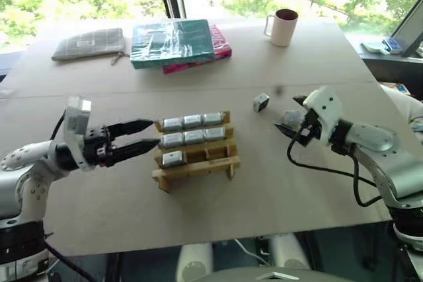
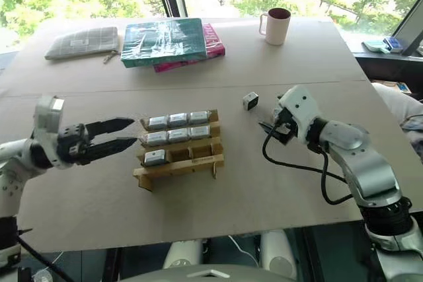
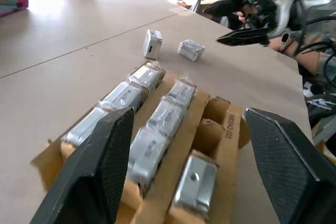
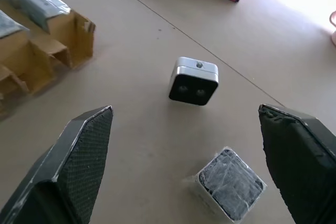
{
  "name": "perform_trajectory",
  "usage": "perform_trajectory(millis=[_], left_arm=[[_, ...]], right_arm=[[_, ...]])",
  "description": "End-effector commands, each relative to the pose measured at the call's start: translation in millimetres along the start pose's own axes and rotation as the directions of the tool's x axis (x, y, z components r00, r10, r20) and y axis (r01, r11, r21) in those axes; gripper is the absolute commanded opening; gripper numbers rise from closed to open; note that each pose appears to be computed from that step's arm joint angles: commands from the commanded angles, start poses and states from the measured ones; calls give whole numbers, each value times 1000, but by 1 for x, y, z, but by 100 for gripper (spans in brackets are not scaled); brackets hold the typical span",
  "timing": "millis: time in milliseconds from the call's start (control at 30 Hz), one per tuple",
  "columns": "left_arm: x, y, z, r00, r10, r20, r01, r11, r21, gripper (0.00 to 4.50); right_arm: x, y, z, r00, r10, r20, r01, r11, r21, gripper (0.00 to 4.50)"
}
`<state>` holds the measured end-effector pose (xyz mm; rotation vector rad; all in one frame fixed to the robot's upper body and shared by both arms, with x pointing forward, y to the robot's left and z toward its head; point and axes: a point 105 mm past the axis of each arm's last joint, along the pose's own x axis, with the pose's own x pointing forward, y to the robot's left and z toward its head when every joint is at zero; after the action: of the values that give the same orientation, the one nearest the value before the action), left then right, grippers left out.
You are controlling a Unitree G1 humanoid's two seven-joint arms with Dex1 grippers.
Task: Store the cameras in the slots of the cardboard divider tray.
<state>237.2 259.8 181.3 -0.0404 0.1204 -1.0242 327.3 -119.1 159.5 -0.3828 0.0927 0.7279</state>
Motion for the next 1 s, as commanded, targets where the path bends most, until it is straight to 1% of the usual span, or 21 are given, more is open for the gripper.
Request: perform_trajectory(millis=[33, 167, 267, 333, 500, 600, 633, 700, 767, 833, 900, 1000], left_arm=[[-20, -9, 8, 999, 42, 28, -44, 995, 86, 346], [-25, -22, 1, 999, 46, 21, -47, 997, 68, 346], [-25, -26, -2, 998, 61, 18, -62, 995, 81, 346], [-26, -27, -2, 997, 77, 30, -79, 994, 75, 346], [-28, -34, -5, 995, 94, 37, -96, 993, 65, 346], [-30, -36, -8, 993, 106, 43, -108, 992, 58, 346], [-30, -38, -10, 994, 103, 38, -104, 993, 54, 346], [-30, -40, -12, 996, 90, 21, -91, 994, 63, 346], [-30, -40, -11, 995, 94, 26, -96, 993, 70, 346], [-31, -41, -11, 995, 96, 26, -98, 993, 73, 346], [-32, -42, -14, 995, 95, 19, -96, 993, 68, 346], [-32, -43, -16, 996, 91, 14, -92, 994, 60, 346]], right_arm=[[11, -2, 14, 999, 8, 49, -4, 997, -78, 440], [26, -2, 8, 998, 59, 12, -55, 973, -225, 440], [38, -11, 7, 998, 56, 1, -53, 965, -257, 440], [44, -16, 3, 998, 59, -19, -62, 938, -340, 440], [56, -28, 0, 996, 78, -49, -92, 867, -489, 440], [63, -32, 1, 993, 105, -49, -115, 846, -520, 440], [64, -33, 0, 993, 105, -51, -116, 847, -519, 440], [64, -37, 0, 993, 102, -53, -115, 873, -473, 440], [60, -38, 2, 993, 107, -49, -117, 926, -360, 440], [51, -37, 3, 995, 87, -44, -96, 960, -262, 440], [41, -41, 4, 999, 12, -38, -19, 978, -206, 440], [26, -44, -6, 990, -114, -84, 100, 983, -154, 440]])
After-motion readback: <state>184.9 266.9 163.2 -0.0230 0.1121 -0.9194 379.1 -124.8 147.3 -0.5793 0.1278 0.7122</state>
